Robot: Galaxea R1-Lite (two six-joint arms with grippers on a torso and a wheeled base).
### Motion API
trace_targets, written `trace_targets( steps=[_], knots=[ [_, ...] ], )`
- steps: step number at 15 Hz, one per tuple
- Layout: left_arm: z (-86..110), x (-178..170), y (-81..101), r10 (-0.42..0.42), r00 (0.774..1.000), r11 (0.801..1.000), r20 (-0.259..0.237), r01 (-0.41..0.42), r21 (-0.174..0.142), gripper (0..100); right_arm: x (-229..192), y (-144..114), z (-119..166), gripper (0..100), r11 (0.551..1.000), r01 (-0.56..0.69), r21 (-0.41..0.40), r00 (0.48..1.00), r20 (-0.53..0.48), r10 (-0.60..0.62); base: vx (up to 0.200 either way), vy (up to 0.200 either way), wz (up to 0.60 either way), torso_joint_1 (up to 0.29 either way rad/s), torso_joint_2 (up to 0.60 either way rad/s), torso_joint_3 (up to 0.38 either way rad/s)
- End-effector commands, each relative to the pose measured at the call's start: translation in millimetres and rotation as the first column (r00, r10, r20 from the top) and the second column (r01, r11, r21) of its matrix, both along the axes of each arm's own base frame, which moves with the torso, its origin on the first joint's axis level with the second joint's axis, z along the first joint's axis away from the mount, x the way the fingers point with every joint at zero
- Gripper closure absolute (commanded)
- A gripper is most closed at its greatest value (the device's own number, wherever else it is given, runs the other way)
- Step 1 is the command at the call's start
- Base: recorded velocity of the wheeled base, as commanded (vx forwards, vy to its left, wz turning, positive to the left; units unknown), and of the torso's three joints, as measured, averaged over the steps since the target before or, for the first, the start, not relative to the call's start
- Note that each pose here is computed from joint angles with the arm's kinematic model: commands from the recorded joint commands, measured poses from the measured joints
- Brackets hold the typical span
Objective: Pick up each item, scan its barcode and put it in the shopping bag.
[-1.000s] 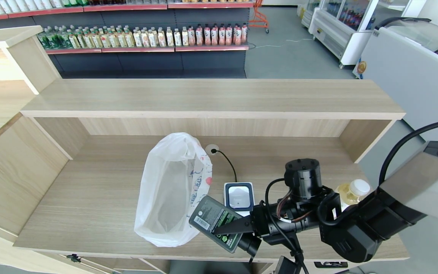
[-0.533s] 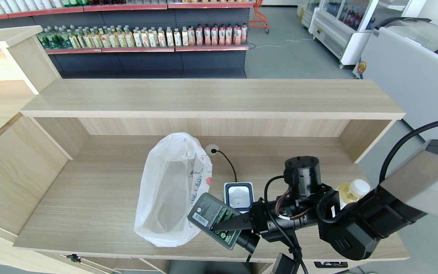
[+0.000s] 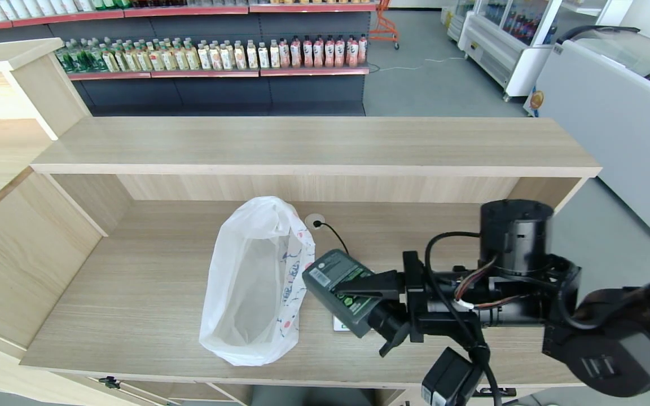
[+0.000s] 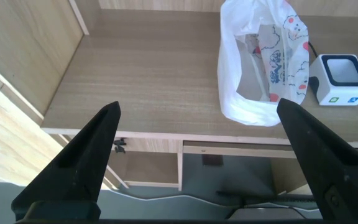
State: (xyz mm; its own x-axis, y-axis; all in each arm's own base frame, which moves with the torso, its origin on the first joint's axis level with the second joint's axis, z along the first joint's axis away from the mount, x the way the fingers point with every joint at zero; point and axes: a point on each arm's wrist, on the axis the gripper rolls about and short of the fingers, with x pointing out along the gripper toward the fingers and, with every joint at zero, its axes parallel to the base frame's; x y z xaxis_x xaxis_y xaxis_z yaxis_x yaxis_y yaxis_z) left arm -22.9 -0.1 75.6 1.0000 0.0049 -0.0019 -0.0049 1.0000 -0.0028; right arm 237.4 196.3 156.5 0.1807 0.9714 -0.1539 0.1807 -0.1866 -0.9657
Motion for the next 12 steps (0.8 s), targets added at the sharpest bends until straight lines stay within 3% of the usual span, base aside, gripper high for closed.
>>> trace_targets(
  steps=[1, 3, 4, 5, 6, 8, 9, 10, 11, 12],
  knots=[
    [0.0, 0.0, 0.0, 0.001, 1.000, 1.000, 0.000, -0.001, 0.000, 0, -28.6, -40.0, 44.0, 100, 0.978, 0.179, 0.104, 0.983, -0.063, -0.173, 0.000, 0.000, 0.00, 0.000, 0.00, 0.000],
    [0.0, 0.0, 0.0, 0.000, 1.000, 1.000, 0.000, 0.000, 0.000, 0, -29.2, -58.5, 42.2, 100, 0.951, 0.276, 0.140, 0.908, -0.362, -0.211, 0.000, 0.000, 0.00, 0.000, 0.00, 0.000],
    [0.0, 0.0, 0.0, 0.000, 1.000, 1.000, 0.000, 0.000, 0.000, 0, -28.2, -67.8, 46.6, 100, 0.924, 0.347, 0.162, 0.847, -0.478, -0.235, 0.000, 0.000, 0.00, 0.000, 0.00, 0.000],
    [0.0, 0.0, 0.0, 0.001, 1.000, 1.000, 0.000, -0.001, 0.000, 0, -28.6, -81.0, 52.0, 100, 0.878, 0.447, 0.170, 0.741, -0.621, -0.256, 0.000, 0.000, 0.00, 0.000, 0.00, 0.000],
    [0.0, 0.0, 0.0, -0.002, 1.000, 1.000, 0.000, 0.002, 0.000, 0, -31.8, -92.5, 57.4, 100, 0.827, 0.537, 0.167, 0.611, -0.753, -0.245, 0.000, 0.000, 0.00, 0.000, 0.00, 0.000],
    [0.0, 0.0, 0.0, -0.002, 1.000, 1.000, 0.000, 0.002, 0.000, 0, -39.5, -112.3, 61.9, 100, 0.720, 0.685, 0.111, 0.336, -0.925, -0.178, 0.000, 0.000, 0.00, 0.000, 0.00, 0.000],
    [0.0, 0.0, 0.0, 0.000, 1.000, 1.000, 0.000, 0.000, 0.000, 0, -45.2, -128.0, 53.8, 100, 0.606, 0.795, -0.029, 0.033, -0.995, -0.092, 0.000, 0.000, 0.00, 0.000, 0.00, 0.000],
    [0.0, 0.0, 0.0, 0.000, 1.000, 1.000, 0.000, 0.000, 0.000, 0, -46.5, -130.2, 49.4, 100, 0.578, 0.812, -0.084, -0.076, -0.996, -0.039, 0.000, 0.000, 0.00, 0.000, 0.00, 0.000],
    [0.0, 0.0, 0.0, 0.000, 1.000, 1.000, 0.000, 0.000, 0.000, 0, -48.3, -131.4, 37.6, 100, 0.521, 0.831, -0.192, -0.307, -0.941, 0.142, 0.000, 0.000, 0.00, 0.000, 0.00, 0.000],
    [0.0, 0.0, 0.0, -0.002, 1.000, 1.000, 0.000, 0.002, 0.000, 0, -47.3, -130.8, 35.8, 100, 0.492, 0.841, -0.224, -0.372, -0.900, 0.227, 0.000, 0.000, 0.00, 0.000, 0.00, 0.000]
  ],
)
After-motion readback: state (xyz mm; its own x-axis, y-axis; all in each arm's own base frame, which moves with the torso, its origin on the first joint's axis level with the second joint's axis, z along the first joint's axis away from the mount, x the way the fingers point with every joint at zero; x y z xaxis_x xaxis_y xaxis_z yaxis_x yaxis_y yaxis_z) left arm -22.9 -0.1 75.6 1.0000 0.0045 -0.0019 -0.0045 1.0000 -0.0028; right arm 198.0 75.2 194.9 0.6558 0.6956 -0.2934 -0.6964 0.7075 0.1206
